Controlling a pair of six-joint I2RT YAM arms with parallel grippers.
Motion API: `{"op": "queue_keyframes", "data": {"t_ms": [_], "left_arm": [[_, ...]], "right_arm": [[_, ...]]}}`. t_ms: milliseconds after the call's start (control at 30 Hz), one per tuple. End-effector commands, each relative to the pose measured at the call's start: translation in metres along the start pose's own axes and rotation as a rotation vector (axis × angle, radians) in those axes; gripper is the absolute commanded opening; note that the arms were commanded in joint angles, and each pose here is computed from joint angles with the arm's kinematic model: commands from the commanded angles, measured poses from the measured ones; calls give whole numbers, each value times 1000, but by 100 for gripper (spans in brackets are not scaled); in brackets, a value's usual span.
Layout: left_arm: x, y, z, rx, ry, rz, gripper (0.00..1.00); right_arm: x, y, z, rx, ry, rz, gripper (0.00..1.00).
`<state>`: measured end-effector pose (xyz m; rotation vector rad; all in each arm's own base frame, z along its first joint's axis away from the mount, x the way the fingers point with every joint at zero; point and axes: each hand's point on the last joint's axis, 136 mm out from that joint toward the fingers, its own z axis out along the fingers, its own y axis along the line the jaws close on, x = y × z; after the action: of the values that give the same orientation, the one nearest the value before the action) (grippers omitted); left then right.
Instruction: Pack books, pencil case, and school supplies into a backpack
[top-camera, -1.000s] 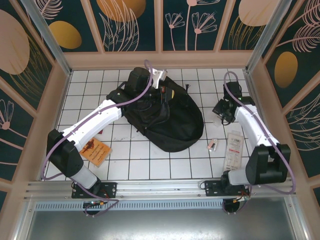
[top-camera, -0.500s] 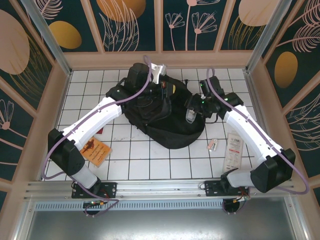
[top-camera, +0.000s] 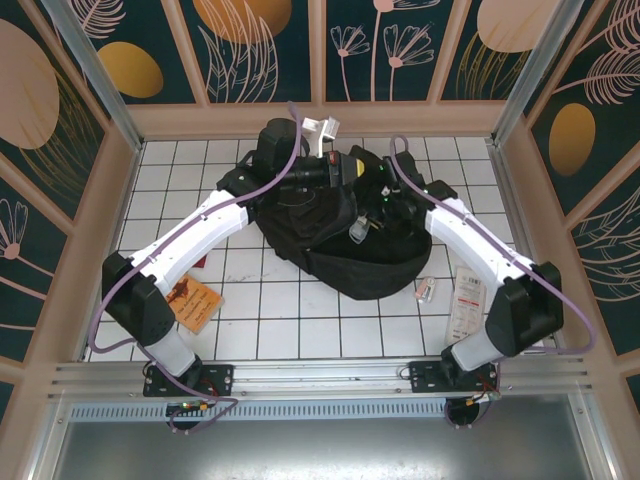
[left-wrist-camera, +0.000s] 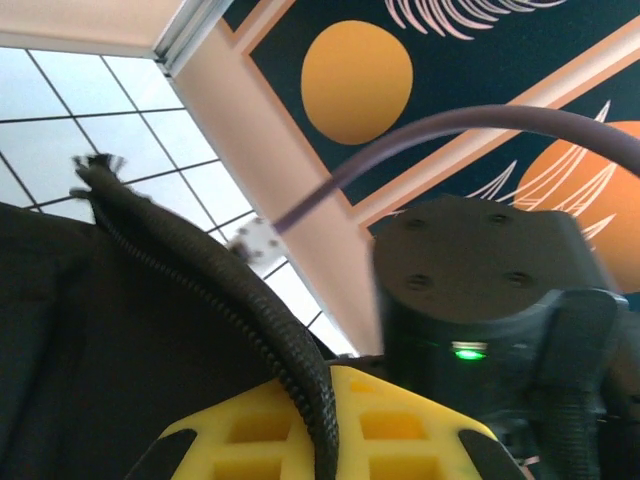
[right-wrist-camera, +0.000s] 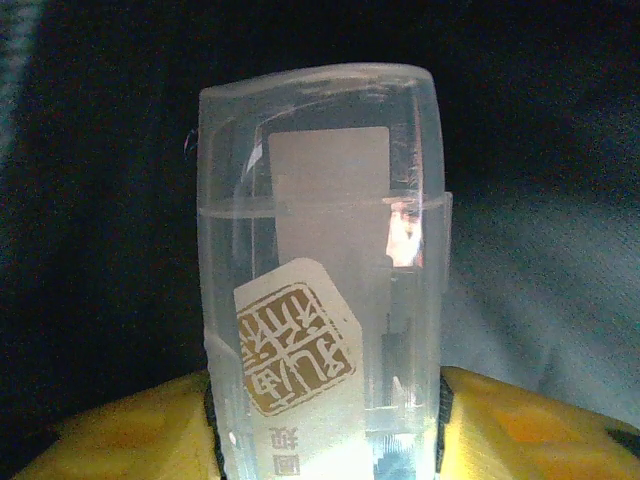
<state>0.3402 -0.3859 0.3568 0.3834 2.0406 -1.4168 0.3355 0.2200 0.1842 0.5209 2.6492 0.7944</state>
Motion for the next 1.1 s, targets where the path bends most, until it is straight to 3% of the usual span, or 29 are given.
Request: {"op": "queue_keyframes", "data": {"t_ms": [0,200,433,933,1067], "left_arm": [[-39,-60,-15,165,-114,78,0],[-42,-65,-18,169,-123,88,0],[-38,-60,-17,168,-114,89,0],[-27,-9,-11,-21,-131,113,0],[-21,2,-6,-45,-114,110,0]], "right_arm": [[-15,27,2,-59,-15,20,55],[-22,48,9,-131,0,57,59],[-23,60,7,-185,-2,49,75],[-19,29,-44,-118,-115,-86,70],[-21,23,-72,-99,-177,-122,70]]}}
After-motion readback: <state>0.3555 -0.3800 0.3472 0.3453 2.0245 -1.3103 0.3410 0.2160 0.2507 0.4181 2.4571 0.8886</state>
